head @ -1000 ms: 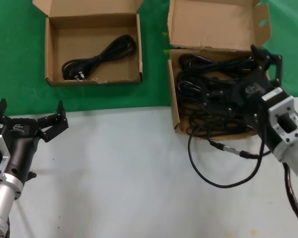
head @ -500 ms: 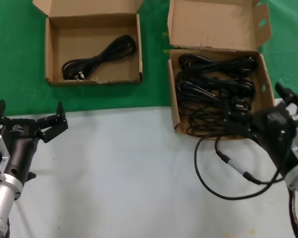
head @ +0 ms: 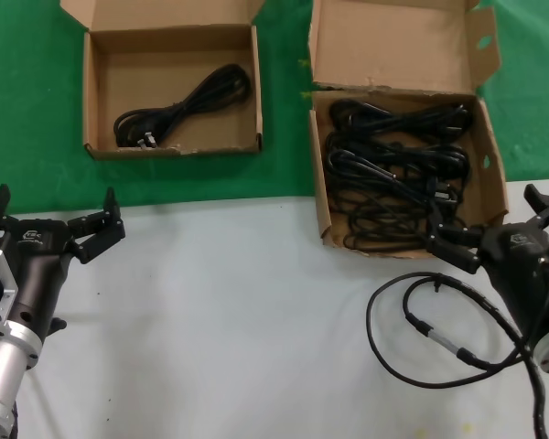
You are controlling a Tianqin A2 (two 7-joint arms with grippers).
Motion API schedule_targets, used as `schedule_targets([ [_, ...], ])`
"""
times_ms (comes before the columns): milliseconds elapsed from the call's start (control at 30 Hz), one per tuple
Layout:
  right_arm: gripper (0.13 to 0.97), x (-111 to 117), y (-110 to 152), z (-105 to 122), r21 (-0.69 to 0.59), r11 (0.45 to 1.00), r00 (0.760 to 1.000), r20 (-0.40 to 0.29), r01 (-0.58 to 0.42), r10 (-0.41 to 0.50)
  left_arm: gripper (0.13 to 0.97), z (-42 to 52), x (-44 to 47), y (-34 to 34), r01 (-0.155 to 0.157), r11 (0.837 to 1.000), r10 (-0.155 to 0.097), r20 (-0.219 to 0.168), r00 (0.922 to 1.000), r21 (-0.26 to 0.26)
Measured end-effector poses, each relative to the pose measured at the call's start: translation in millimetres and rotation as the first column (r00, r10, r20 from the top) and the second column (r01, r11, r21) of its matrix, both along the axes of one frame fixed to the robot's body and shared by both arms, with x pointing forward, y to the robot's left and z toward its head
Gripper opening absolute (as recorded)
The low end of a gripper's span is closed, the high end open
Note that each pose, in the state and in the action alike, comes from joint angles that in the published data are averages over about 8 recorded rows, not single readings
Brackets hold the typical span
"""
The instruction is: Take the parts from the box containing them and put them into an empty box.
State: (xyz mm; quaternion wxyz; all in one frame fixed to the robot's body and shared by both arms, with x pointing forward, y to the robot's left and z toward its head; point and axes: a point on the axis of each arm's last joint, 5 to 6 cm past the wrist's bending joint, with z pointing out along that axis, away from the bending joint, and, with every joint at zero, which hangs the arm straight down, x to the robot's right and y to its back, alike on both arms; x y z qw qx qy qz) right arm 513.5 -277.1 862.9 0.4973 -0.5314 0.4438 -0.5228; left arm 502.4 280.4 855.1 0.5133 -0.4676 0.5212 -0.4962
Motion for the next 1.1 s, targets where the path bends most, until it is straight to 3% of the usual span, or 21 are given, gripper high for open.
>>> schedule_targets([
  [1100, 0.966, 0.0, 0.0, 0.0, 0.000, 1.000, 1.000, 0.000, 0.000, 0.000, 0.966, 0.0, 0.0, 0.0, 0.000, 1.000, 0.000, 0.000, 1.0000, 0.000],
])
